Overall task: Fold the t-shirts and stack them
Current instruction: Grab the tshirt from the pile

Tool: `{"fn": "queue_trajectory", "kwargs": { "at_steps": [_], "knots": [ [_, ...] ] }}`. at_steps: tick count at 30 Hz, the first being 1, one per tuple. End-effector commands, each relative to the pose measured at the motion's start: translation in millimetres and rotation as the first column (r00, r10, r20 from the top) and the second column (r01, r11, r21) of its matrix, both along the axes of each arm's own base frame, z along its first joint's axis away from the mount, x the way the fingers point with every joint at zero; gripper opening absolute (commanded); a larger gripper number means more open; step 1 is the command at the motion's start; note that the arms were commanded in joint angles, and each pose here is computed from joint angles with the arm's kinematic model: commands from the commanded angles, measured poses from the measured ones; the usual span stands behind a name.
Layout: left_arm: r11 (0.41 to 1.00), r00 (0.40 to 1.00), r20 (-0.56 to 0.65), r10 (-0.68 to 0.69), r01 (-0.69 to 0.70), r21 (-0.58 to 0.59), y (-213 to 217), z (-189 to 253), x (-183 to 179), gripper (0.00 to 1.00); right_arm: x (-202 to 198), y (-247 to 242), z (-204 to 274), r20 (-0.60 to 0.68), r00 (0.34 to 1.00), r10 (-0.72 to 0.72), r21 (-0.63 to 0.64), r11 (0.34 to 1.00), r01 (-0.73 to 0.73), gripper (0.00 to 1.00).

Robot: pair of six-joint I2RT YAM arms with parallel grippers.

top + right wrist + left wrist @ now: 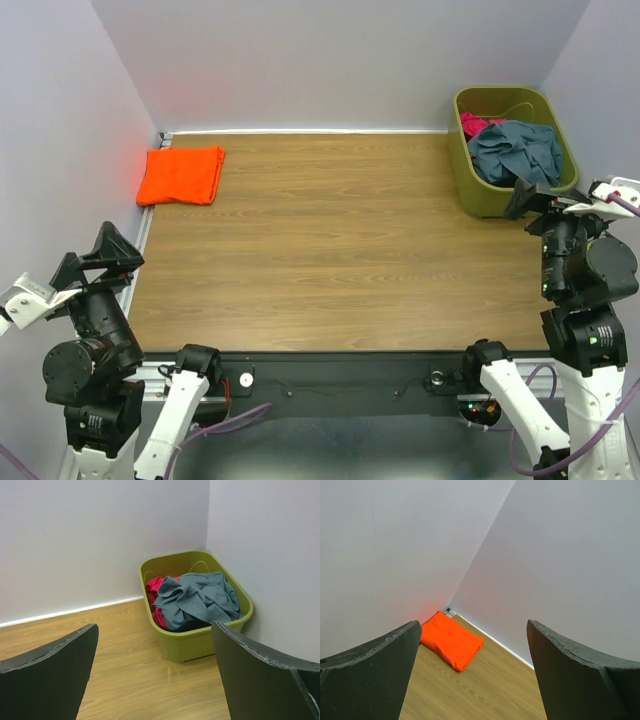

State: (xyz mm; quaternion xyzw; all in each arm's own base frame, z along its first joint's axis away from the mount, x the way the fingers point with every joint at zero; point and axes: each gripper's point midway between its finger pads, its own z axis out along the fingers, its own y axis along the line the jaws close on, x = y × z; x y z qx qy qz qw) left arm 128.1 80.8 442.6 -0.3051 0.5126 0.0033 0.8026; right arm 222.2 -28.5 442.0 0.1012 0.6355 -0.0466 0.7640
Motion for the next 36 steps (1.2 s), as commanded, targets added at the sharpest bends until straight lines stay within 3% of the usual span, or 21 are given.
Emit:
{"fn": "queue_trajectory", "kwargs": {
  "at_steps": [1,10,14,20,28,36],
  "knots": [
    [1.0,0.999,0.051,-0.002,0.003,-0.021,-0.4,5.4,1.5,0.99,2.5,4.7,13.3,0.048,0.999,0.026,-0.03,0.999,-0.024,1.0],
    [0.995,0.995,-0.016,-0.094,0.093,-0.027,-21.0,-28.8,35.3,0.99,41.1,11.8,-9.7,-0.052,0.998,0.033,-0.023,0.999,-0.034,1.0],
    [0.982,0.979,-0.081,-0.187,0.184,-0.044,-41.4,-63.4,61.3,0.99,89.7,19.9,-36.7,-0.173,0.984,0.031,0.016,0.999,-0.029,1.0],
    [0.948,0.918,-0.238,-0.318,0.311,-0.067,-73.4,-137.5,100.7,0.99,168.0,7.7,-73.4,-0.355,0.926,-0.125,0.055,0.986,0.155,1.0],
    [0.934,0.879,-0.319,-0.354,0.352,-0.068,-85.4,-185.0,118.9,0.99,235.4,-77.0,-111.5,-0.445,0.811,-0.38,0.03,0.899,0.438,1.0],
    [0.935,0.885,-0.308,-0.349,0.351,-0.048,-84.5,-180.9,119.1,0.99,290.4,-132.2,-152.8,-0.495,0.78,-0.384,0.117,0.859,0.498,1.0]
  ]
}}
